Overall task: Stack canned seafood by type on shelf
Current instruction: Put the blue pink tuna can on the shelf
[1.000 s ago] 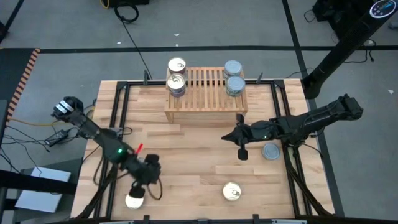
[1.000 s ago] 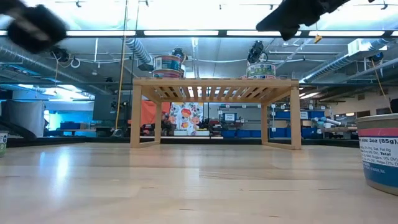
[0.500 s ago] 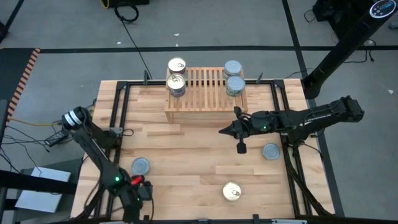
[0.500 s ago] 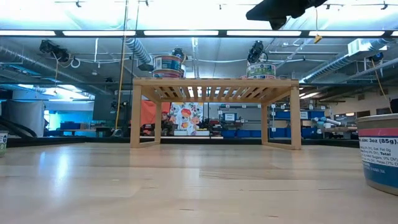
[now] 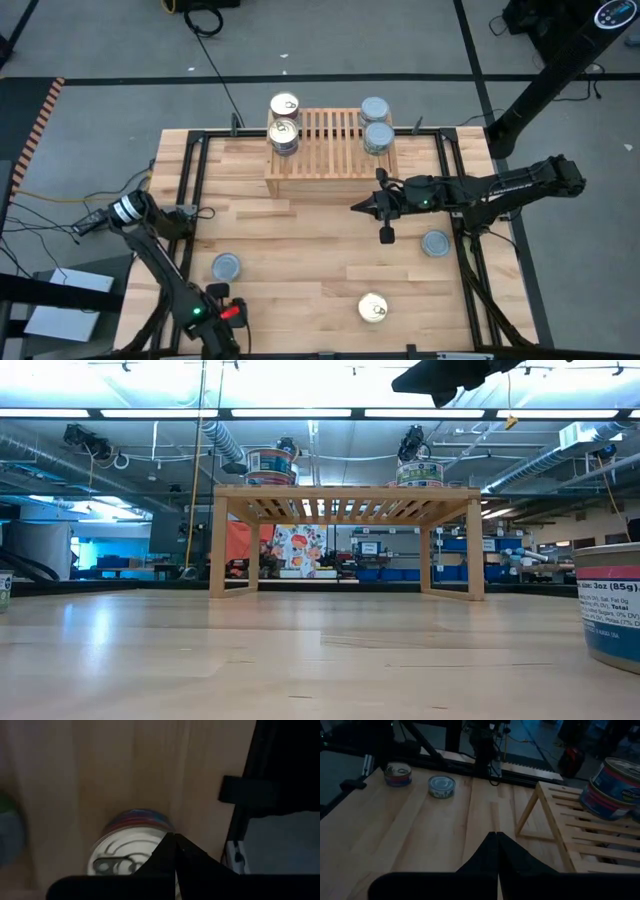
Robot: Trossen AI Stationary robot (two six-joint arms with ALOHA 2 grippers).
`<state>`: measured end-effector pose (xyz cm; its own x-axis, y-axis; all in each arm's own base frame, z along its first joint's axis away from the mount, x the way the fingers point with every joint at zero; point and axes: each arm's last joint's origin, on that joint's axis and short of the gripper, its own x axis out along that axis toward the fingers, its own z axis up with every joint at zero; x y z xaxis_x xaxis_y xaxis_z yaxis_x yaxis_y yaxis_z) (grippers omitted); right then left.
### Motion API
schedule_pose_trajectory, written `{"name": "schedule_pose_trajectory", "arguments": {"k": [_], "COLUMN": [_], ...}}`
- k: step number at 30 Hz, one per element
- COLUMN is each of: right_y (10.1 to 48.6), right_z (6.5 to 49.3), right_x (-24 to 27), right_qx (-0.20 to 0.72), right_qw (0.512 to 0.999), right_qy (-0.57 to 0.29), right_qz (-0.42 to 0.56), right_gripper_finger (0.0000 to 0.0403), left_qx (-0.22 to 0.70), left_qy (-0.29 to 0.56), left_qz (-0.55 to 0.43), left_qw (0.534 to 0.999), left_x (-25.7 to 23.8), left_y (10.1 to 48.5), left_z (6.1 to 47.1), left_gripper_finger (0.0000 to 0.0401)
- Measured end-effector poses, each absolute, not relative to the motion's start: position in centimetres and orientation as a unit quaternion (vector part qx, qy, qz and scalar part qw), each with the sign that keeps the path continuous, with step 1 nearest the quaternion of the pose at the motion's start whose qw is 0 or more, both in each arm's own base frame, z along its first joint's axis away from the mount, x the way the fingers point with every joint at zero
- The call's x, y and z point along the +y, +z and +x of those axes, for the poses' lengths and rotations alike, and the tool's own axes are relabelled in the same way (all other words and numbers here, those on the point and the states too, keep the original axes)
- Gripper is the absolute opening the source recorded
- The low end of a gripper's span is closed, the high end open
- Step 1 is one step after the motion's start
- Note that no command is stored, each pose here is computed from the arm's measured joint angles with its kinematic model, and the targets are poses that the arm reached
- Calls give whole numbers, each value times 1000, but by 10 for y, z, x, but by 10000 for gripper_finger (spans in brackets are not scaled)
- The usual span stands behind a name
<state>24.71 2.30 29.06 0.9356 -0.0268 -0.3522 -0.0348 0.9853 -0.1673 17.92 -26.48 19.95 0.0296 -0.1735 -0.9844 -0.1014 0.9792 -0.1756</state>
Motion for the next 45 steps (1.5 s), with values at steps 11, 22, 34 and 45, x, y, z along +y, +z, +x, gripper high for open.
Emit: {"name": "schedule_pose_trajectory", "arguments": {"k": [11,22,34,45], "right_y": [291,291,291,291], "right_z": [247,247,247,247], "right_x": [23,23,23,23], "right_qx": [180,178,178,178], "right_qw": [980,980,980,980], "right_qy": [3,3,2,2], "right_qz": [-86,-87,-87,-86], "right_gripper_finger": [5,7,7,7], "left_qx": [702,693,664,614], "left_qy": [27,55,68,95], "left_qz": [-89,-118,-79,-47], "left_qw": [706,709,741,782], "left_x": [-260,-262,-257,-248], "left_y": [204,191,185,184], "left_z": [174,170,178,191], "left_gripper_finger": [2,2,2,2]}}
